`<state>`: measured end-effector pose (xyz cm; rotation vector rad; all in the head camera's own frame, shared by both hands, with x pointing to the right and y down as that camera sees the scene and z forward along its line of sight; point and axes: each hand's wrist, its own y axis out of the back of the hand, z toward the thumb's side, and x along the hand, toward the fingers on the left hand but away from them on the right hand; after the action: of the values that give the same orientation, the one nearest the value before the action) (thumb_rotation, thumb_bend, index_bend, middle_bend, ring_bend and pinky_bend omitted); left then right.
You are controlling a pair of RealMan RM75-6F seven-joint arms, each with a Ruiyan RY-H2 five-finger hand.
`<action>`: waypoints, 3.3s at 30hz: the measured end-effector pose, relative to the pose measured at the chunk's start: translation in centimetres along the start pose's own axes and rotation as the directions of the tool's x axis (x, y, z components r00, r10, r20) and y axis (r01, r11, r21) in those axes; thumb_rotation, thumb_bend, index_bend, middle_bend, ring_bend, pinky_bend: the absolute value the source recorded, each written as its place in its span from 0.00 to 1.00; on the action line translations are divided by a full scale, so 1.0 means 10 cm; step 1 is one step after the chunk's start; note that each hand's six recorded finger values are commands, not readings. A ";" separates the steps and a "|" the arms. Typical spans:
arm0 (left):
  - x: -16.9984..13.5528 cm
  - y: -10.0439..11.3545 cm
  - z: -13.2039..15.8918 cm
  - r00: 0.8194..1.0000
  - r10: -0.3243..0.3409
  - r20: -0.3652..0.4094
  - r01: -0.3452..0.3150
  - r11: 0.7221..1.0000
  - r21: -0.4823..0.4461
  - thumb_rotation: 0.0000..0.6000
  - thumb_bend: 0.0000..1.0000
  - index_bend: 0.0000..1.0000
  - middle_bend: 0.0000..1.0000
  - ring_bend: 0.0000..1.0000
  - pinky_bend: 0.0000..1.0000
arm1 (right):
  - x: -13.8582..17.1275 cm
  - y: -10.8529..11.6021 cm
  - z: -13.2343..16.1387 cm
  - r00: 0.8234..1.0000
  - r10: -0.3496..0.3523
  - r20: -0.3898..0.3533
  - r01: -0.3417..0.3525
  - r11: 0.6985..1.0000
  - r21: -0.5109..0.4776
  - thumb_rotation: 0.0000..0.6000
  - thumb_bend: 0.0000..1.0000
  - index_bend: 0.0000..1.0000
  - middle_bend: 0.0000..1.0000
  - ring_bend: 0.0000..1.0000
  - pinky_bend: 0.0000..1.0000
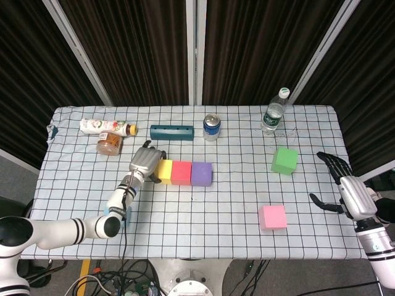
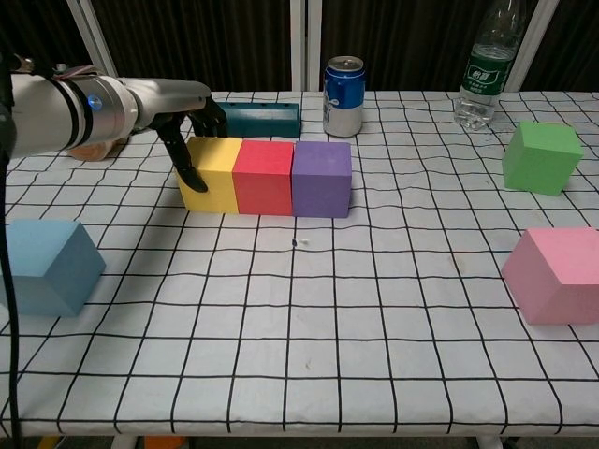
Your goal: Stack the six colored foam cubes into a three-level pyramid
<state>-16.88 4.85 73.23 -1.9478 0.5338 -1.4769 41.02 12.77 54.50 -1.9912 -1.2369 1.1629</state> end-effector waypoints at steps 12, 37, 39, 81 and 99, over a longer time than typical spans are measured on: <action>0.00 -0.01 0.03 1.000 -0.009 0.008 0.009 1.000 -0.004 1.00 0.00 0.31 0.36 0.27 0.07 | -0.02 -0.02 -0.02 1.000 0.015 -0.007 -0.015 1.000 -0.006 1.00 0.24 0.00 0.06 0.00 0.00; -0.17 0.23 0.12 0.996 0.026 0.084 -0.014 0.989 -0.147 1.00 0.00 0.13 0.08 0.01 0.00 | -0.01 0.02 -0.02 1.000 0.003 -0.022 -0.003 1.000 -0.006 1.00 0.26 0.00 0.06 0.00 0.00; -0.23 0.34 0.08 0.993 0.063 0.095 -0.044 0.980 -0.194 1.00 0.00 0.13 0.08 0.01 0.00 | 0.00 0.02 -0.02 1.000 0.000 -0.020 -0.001 1.000 -0.008 1.00 0.26 0.00 0.06 0.00 0.00; -2.03 -0.29 -1.06 0.998 -0.014 0.068 0.023 0.990 -0.141 1.00 0.00 0.18 0.16 0.06 0.00 | -0.09 -0.07 0.08 0.999 0.020 -0.027 -0.020 1.000 0.004 1.00 0.26 0.00 0.06 0.00 0.00; -1.92 -0.66 -0.99 0.998 -0.061 0.031 0.061 0.998 -0.006 1.00 0.00 0.29 0.25 0.11 0.00 | -0.10 -0.08 0.05 0.999 0.025 -0.027 -0.026 1.000 -0.008 1.00 0.26 0.00 0.06 0.00 0.00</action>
<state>-32.23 19.74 66.08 -2.0050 0.4701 -1.4816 40.05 12.20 55.25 -2.0278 -1.2082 1.1412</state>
